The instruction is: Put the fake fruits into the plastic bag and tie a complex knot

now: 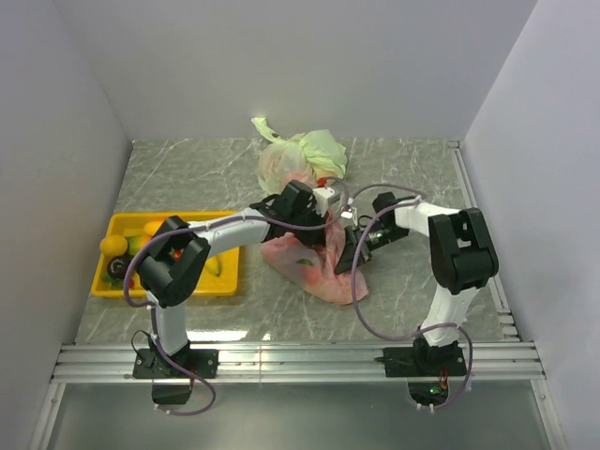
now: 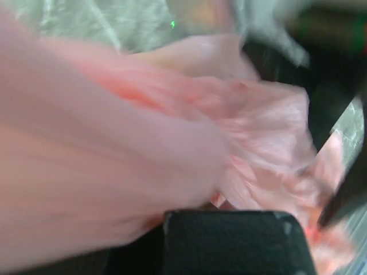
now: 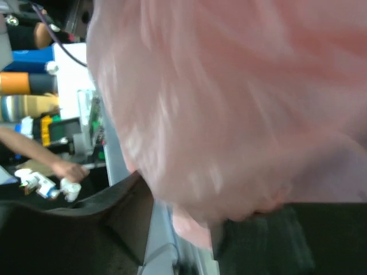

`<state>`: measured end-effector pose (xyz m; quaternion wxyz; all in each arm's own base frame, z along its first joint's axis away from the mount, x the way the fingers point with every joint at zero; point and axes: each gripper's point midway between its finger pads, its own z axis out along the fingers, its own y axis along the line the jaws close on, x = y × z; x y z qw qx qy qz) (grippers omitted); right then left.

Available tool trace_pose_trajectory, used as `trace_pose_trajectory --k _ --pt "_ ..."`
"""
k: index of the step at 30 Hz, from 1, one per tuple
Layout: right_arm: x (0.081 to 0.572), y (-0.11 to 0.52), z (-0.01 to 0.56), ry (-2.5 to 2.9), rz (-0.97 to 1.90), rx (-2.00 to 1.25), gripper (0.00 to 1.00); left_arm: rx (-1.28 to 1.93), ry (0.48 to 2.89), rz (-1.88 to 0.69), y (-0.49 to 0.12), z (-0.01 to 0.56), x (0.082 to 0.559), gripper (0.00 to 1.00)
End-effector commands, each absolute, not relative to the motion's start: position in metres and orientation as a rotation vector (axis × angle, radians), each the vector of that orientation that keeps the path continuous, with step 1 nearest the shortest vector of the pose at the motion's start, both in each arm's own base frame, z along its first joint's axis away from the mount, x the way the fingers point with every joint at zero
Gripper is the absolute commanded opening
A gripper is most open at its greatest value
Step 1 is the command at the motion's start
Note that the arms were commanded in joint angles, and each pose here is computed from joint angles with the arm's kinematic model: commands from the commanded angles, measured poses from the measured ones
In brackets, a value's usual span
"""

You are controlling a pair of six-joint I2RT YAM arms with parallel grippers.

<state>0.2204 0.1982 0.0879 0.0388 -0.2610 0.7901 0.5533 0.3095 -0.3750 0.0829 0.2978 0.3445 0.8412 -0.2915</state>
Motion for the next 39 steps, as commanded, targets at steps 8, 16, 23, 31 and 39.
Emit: trace_pose_trajectory --k 8,16,23,31,39 --pt "0.229 0.201 0.149 2.181 1.528 -0.873 0.68 0.875 2.132 -0.993 -0.363 0.115 0.299 0.0" --pt "0.304 0.141 0.203 2.105 1.441 -0.715 0.62 0.864 2.153 -0.999 -0.355 0.108 0.288 0.0" --pt "0.379 0.159 0.192 2.127 1.177 -0.609 0.62 0.846 2.155 -1.003 -0.36 0.111 0.294 0.0" --pt "0.312 0.199 0.125 2.31 1.282 -0.884 0.75 0.723 2.188 -1.077 -0.371 0.108 0.299 0.0" --pt "0.254 0.192 0.095 2.432 1.403 -0.838 0.83 0.585 2.198 -1.338 -0.391 0.114 0.285 0.0"
